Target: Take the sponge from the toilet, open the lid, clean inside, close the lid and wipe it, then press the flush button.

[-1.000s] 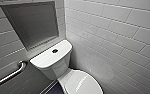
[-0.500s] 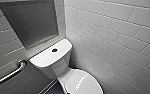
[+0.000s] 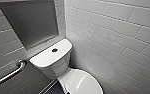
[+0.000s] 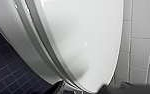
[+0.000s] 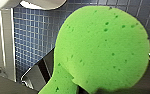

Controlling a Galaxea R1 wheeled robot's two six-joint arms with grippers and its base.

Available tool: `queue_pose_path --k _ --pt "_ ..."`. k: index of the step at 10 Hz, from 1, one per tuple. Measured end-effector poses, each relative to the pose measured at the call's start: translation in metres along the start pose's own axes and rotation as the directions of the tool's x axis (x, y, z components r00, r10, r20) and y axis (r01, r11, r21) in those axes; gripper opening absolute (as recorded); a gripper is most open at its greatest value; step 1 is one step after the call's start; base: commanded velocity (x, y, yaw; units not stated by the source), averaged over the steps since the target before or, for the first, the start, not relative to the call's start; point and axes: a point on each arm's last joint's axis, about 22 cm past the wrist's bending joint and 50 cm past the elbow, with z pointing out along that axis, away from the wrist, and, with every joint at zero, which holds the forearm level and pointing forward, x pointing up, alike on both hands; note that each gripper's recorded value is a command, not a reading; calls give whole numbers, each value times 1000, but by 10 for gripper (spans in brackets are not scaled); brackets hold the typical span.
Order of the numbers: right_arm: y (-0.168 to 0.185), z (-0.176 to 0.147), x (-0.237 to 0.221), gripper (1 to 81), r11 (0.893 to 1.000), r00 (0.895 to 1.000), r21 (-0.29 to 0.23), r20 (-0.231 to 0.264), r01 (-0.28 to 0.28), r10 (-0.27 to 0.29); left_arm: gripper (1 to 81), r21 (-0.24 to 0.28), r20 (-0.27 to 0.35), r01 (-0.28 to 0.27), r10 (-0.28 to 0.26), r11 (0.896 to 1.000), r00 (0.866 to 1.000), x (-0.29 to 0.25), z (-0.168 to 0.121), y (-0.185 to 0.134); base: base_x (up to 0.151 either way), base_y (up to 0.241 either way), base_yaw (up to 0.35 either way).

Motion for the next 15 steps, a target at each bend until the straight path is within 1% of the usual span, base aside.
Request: queue_pose_path --k 2,4,5,8,10,13,15 --pt "4 0 0 10 1000 1000 -8 2 -1 1 811 9 -13 5 -5 1000 1000 3 6 -5 0 0 0" --pt "10 -1 -9 10 1000 1000 -26 25 -17 18 811 16 5 32 -32 999 999 -8 19 -15 0 0 0" --pt "10 -1 -10 10 999 999 -28 29 -19 20 811 14 4 38 -38 999 999 -7 21 -15 0 0 0" --pt "9 0 -6 10 999 1000 -27 25 -17 18 811 8 -16 45 -45 999 999 -1 21 -14 0 0 0" --pt "9 0 -6 10 1000 1000 -27 24 -17 17 811 3 -22 60 -60 998 998 1 22 -13 0 0 0" --pt "9 0 -6 10 999 999 -26 24 -20 21 811 -13 -46 72 -73 997 996 10 22 -6 0 0 0" --pt "7 1 -6 10 999 1000 -24 24 -20 21 811 -14 -45 79 -80 997 996 11 23 -6 0 0 0"
